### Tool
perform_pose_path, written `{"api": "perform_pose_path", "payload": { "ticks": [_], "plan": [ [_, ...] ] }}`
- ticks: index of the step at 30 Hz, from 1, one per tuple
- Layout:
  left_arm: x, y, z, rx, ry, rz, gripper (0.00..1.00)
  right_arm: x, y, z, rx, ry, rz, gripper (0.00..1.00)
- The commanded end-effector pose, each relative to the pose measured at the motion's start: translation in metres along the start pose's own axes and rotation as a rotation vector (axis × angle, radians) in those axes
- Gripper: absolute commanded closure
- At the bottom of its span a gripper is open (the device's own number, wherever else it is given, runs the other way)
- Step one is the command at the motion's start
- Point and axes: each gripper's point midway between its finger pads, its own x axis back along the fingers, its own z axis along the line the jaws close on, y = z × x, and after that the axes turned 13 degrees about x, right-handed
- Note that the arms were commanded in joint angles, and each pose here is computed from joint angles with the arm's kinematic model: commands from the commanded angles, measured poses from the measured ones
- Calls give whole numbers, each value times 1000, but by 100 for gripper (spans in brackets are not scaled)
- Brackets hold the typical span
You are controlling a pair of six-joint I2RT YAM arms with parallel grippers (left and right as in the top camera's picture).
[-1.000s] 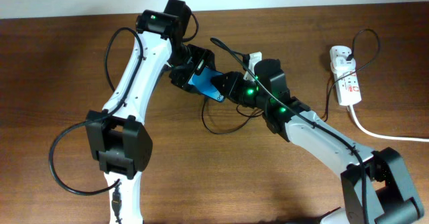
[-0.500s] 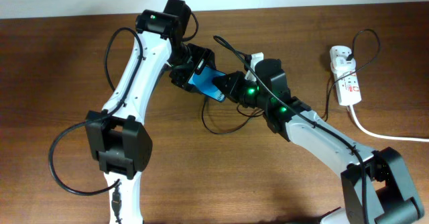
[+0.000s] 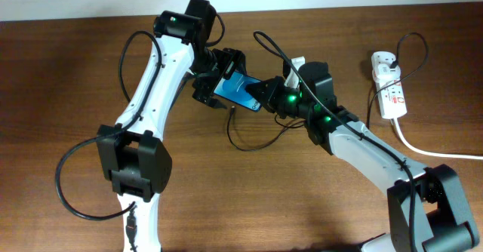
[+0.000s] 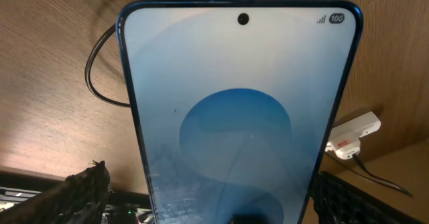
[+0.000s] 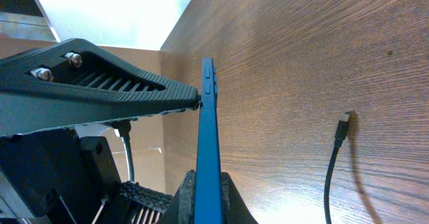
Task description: Plug charger to phone and switch on socket
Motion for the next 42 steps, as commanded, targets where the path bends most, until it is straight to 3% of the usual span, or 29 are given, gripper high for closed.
{"api": "perform_pose_path", "payload": {
  "ticks": [1, 9, 15, 20, 26, 28, 30, 32, 36, 39, 42],
  "plan": [
    [4, -1, -3, -24, -11, -4, 1, 2, 4, 6, 3, 23, -4, 96],
    [10, 3, -41, -426, -166, -27, 1, 23, 17, -24, -55, -7, 25, 96],
    [26, -12, -60, -724, -312, 87, 0, 52, 37, -25, -14, 68, 24, 96],
    [38, -10, -61, -727, -358, 151, 1, 79, 37, -27, 13, 20, 12, 96],
    [40, -1, -57, -704, -346, 149, 1, 123, 33, -26, 12, -27, -121, 96],
    [52, -31, -58, -964, -470, 273, 0, 128, 35, -21, -15, -20, -149, 96],
    [55, -42, -57, -992, -499, 320, 1, 128, 43, -11, -31, 15, -179, 96],
    [62, -53, -58, -1005, -545, 387, 1, 122, 55, 8, -50, 57, -250, 96],
    [81, -74, -63, -1063, -661, 503, 1, 107, 67, 8, -249, -29, -445, 96],
    [82, -75, -63, -1065, -666, 507, 1, 121, 97, 42, -187, 71, -637, 96],
    [84, -73, -65, -1004, -653, 521, 1, 126, 105, 37, -198, 53, -693, 96]
  ]
}}
